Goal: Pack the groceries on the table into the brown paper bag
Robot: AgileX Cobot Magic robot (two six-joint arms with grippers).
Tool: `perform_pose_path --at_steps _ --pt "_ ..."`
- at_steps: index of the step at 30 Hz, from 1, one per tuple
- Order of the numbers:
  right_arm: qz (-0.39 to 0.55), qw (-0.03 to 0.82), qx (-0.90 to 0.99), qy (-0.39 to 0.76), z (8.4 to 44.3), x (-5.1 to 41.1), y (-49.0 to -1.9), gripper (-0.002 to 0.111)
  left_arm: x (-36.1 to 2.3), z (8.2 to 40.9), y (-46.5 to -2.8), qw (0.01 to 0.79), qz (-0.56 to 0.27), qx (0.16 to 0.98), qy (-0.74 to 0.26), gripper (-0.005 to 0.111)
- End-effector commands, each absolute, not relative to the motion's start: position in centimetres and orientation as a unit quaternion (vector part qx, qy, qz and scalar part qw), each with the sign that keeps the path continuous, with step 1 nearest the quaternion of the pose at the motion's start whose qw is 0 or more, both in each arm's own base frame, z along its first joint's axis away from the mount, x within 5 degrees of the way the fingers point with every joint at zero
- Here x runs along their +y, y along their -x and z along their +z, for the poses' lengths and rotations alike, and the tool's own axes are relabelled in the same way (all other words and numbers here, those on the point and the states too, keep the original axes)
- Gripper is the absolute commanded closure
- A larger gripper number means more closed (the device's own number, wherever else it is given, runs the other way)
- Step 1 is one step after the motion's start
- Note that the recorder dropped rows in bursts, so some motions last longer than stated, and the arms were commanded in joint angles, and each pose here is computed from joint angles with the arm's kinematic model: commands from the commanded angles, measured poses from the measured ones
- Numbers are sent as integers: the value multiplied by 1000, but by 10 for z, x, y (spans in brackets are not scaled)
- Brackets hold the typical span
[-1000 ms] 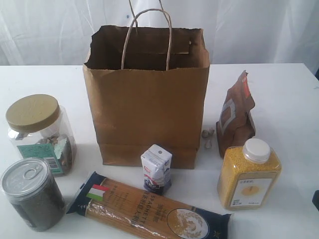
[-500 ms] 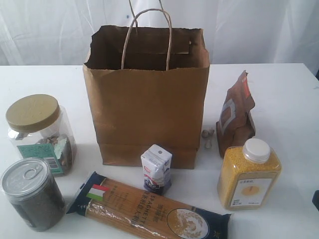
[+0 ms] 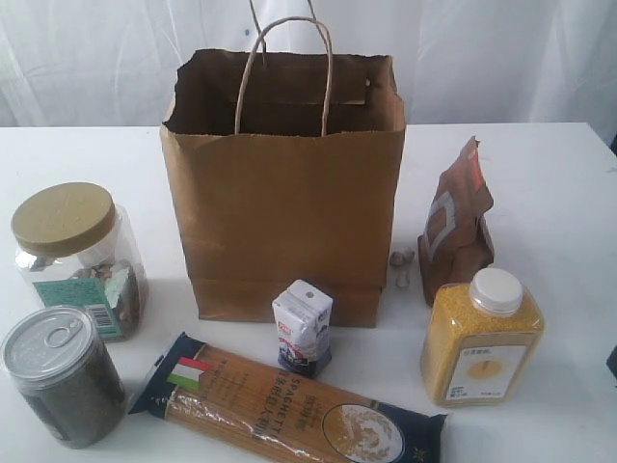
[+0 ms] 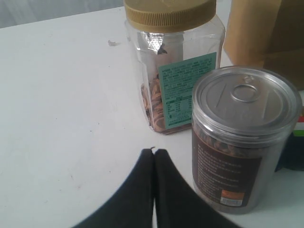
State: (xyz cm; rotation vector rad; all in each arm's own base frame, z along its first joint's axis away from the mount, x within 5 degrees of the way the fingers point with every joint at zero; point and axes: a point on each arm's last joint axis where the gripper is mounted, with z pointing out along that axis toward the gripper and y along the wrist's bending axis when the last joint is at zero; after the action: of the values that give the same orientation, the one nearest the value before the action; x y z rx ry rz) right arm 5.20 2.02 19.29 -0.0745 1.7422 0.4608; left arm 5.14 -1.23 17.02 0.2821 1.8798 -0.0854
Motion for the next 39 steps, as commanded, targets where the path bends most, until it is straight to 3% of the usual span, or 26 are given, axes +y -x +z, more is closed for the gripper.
perform_pose_path --at_steps 1,5,11,21,24,29,39 --pt "268 658 702 -33 206 19 -53 108 -12 169 -51 580 -39 805 -118 107" --pt "286 693 660 -48 217 17 -53 108 -12 169 -51 580 -39 805 -118 107" --pt "348 670 647 -106 218 17 -53 108 -12 169 -51 580 -39 805 -118 107" --pt "346 670 649 -103 218 17 -53 108 -12 169 -51 580 -39 805 -118 107" --pt "317 673 663 -78 215 18 -53 108 -12 169 -51 580 -39 805 -118 107" --pt "193 698 688 45 210 19 -53 108 -12 169 -51 580 -39 805 -118 107" --pt "196 697 689 42 210 19 -53 108 -12 173 -53 598 -29 792 -122 107"
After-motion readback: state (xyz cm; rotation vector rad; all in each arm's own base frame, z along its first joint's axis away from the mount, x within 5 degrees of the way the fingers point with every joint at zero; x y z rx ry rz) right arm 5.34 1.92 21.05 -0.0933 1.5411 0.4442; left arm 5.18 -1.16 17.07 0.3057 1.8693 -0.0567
